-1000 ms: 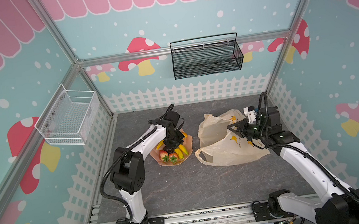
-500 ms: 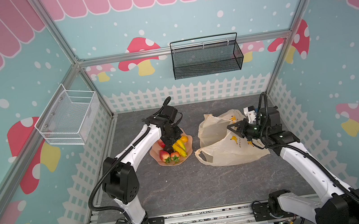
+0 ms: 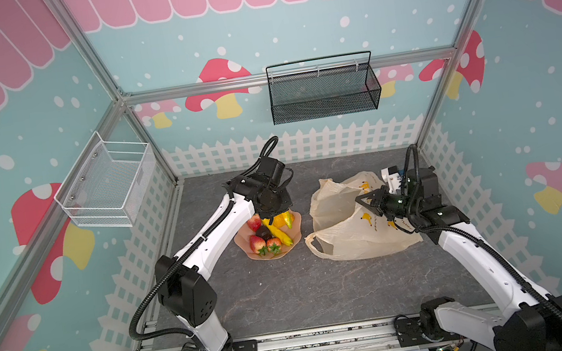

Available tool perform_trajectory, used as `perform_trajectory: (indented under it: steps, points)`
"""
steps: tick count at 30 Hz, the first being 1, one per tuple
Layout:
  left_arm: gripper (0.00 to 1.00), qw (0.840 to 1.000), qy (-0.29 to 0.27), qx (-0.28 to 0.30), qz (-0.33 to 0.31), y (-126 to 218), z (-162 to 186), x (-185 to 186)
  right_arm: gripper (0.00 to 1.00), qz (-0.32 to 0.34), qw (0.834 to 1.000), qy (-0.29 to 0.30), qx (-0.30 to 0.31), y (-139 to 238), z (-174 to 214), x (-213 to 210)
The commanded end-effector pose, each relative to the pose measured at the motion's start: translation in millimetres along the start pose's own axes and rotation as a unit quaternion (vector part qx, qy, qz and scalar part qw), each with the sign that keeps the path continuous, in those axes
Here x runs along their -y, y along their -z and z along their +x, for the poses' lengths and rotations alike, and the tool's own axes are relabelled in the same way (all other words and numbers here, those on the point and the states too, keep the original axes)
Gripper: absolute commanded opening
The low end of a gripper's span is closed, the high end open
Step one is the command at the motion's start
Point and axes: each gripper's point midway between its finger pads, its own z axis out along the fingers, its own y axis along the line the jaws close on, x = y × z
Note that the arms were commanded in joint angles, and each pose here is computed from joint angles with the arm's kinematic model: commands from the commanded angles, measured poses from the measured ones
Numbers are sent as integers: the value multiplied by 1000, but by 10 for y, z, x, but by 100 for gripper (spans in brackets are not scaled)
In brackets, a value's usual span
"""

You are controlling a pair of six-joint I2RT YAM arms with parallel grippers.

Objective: Place the fruits into the plastic bag
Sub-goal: 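Lift the banana out of the bowl with the left gripper, then carry the banana with the left gripper into the bag mouth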

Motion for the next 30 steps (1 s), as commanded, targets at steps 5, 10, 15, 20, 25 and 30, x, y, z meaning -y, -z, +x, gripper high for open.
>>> perform_trajectory:
  steps: [5, 10, 15, 20, 25, 30]
  points:
    - [14, 983, -169, 2, 72, 194, 118, 245, 0, 5, 1000, -1, -6, 8, 51, 57]
    - [7, 957, -268, -14, 111, 232, 289, 317, 0, 6, 1000, 0, -6, 11, 56, 60]
    - [2, 931, -342, -22, 124, 238, 424, 290, 0, 7, 1000, 0, -6, 7, 53, 66]
    - [1, 904, -405, -23, 138, 282, 550, 251, 0, 7, 1000, 0, -7, 1, 49, 71]
    - [0, 878, -455, -21, 147, 337, 680, 228, 0, 9, 1000, -1, -8, -8, 51, 85]
    - [0, 860, -485, -36, 153, 282, 860, 234, 0, 11, 1000, -2, -10, -26, 52, 106]
